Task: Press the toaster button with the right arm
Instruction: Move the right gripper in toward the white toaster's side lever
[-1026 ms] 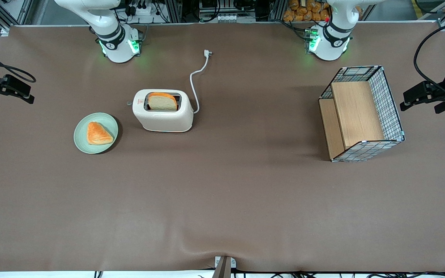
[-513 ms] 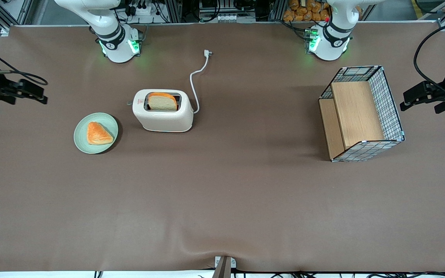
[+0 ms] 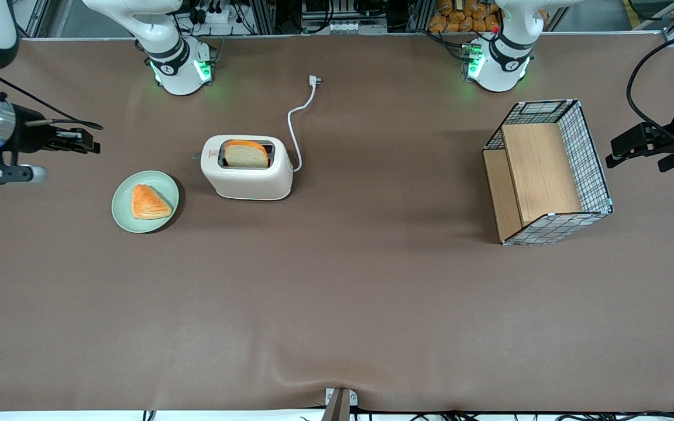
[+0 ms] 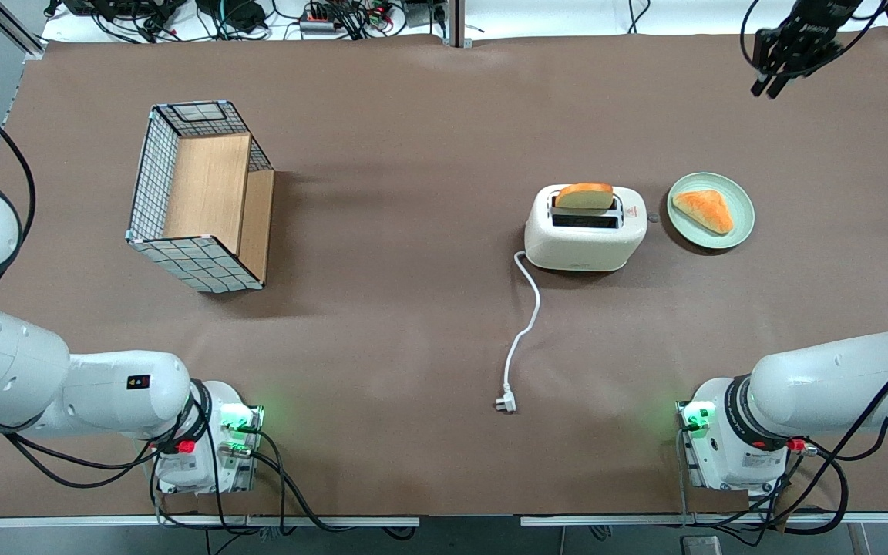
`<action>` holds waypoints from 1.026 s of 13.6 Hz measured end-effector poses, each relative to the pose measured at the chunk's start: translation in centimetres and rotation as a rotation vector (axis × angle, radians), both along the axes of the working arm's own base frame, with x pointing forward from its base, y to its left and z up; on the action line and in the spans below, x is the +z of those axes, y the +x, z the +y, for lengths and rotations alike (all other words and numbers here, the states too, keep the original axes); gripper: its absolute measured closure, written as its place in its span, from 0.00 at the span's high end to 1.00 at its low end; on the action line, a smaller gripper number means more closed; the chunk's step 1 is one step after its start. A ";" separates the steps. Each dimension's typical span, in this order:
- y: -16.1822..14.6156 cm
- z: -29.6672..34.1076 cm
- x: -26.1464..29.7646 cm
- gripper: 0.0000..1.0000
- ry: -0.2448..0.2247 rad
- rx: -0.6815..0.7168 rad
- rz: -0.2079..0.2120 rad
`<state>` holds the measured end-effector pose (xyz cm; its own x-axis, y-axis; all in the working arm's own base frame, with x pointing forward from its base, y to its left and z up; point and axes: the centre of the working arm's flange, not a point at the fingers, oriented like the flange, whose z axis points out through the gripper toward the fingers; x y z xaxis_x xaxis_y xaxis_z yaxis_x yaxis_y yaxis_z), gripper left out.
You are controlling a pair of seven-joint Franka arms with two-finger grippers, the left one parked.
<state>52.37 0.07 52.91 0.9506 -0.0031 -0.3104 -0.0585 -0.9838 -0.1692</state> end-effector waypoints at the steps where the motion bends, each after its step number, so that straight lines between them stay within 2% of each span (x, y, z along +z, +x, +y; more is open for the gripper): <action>1: -0.4 0.1 -0.9 0.07 0.011 -0.004 0.014; 2: -0.9 0.1 -2.0 0.01 0.017 -0.012 0.017; 4: -2.3 0.0 -4.4 0.01 0.030 -0.027 0.027; 7: -4.3 -0.4 -8.7 0.01 0.084 -0.039 0.046; 9: -5.9 -1.1 -12.1 0.01 0.141 -0.055 0.065; 12: -7.3 -0.8 -15.0 0.01 0.187 -0.091 0.094; 14: -7.9 -0.5 -16.1 0.01 0.210 -0.112 0.096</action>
<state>44.46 -0.46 36.81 0.9139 -0.0326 -0.4046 -0.1911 -0.9140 -0.3579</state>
